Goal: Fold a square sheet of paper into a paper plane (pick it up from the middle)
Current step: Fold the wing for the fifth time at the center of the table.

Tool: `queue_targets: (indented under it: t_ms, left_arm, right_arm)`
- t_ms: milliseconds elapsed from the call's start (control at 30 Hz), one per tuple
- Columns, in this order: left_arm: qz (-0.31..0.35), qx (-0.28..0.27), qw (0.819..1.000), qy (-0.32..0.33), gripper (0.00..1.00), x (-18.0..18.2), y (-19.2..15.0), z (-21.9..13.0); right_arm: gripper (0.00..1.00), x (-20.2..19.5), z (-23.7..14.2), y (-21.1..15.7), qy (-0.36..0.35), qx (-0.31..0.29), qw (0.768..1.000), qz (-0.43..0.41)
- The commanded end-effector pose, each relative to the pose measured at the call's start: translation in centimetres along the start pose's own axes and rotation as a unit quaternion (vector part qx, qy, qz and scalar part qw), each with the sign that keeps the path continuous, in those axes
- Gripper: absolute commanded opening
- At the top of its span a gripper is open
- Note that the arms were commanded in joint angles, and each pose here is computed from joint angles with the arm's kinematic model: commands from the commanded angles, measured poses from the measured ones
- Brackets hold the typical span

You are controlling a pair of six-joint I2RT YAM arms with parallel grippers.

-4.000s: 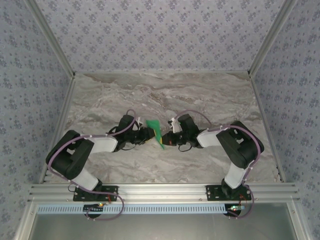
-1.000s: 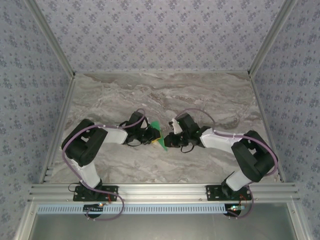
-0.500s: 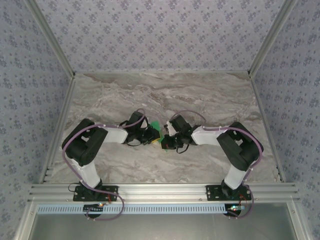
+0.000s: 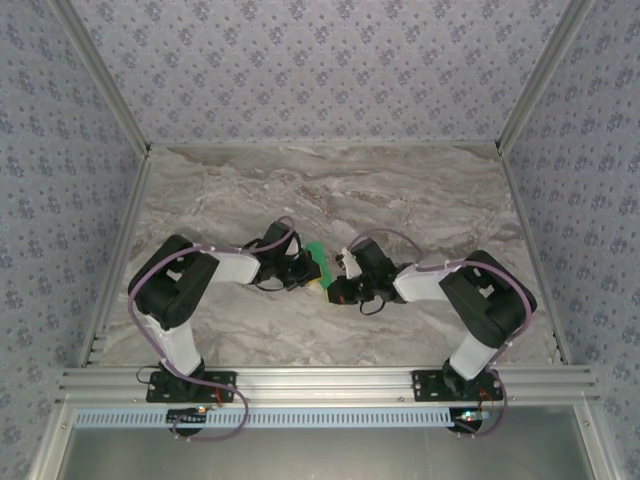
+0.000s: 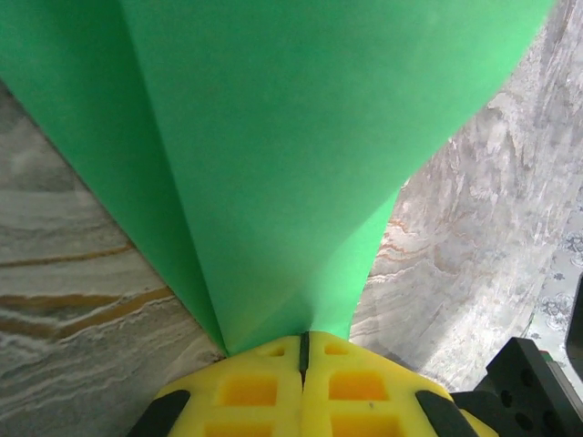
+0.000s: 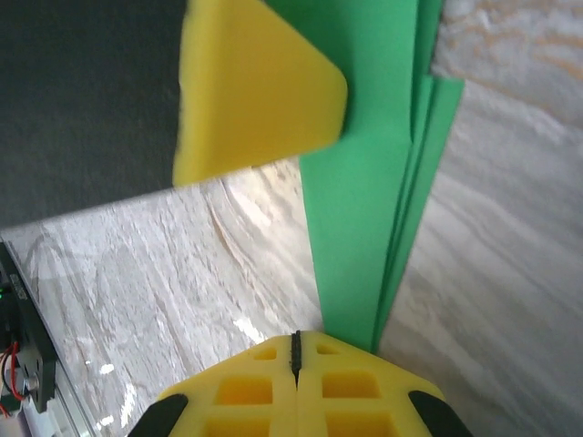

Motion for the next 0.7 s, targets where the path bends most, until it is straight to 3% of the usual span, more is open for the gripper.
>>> queue_targets:
  t_ms: [0,367,667]
  left_arm:
    - [-0.036,0.011,0.991,0.127,0.00,5.5,-1.7,1.0]
    - [-0.030,0.014,0.992,0.121,0.00,5.1,-1.5,1.0]
    - [-0.031,0.015,0.992,0.123,0.00,5.0,-1.5,0.8]
  right_arm:
    - [0.00,-3.4,-0.7,-5.0,-0.055,0.094,0.992,0.062]
    - [0.00,1.9,-3.1,0.4,-0.001,0.007,1.000,-0.004]
    - [0.00,1.0,0.0,3.2,-0.020,-0.002,1.000,0.012]
Point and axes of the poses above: each hand's point on the last joint's axis, 136 mm out from that joint toward the fingers, its own z axis out along the fingers, its own x axis along the line the jaws close on, y = z × x, the point moved 7 cm from there along -z, back along the fingers, and after that the axes turned 9 degrees about z, right-handed, at the moved point
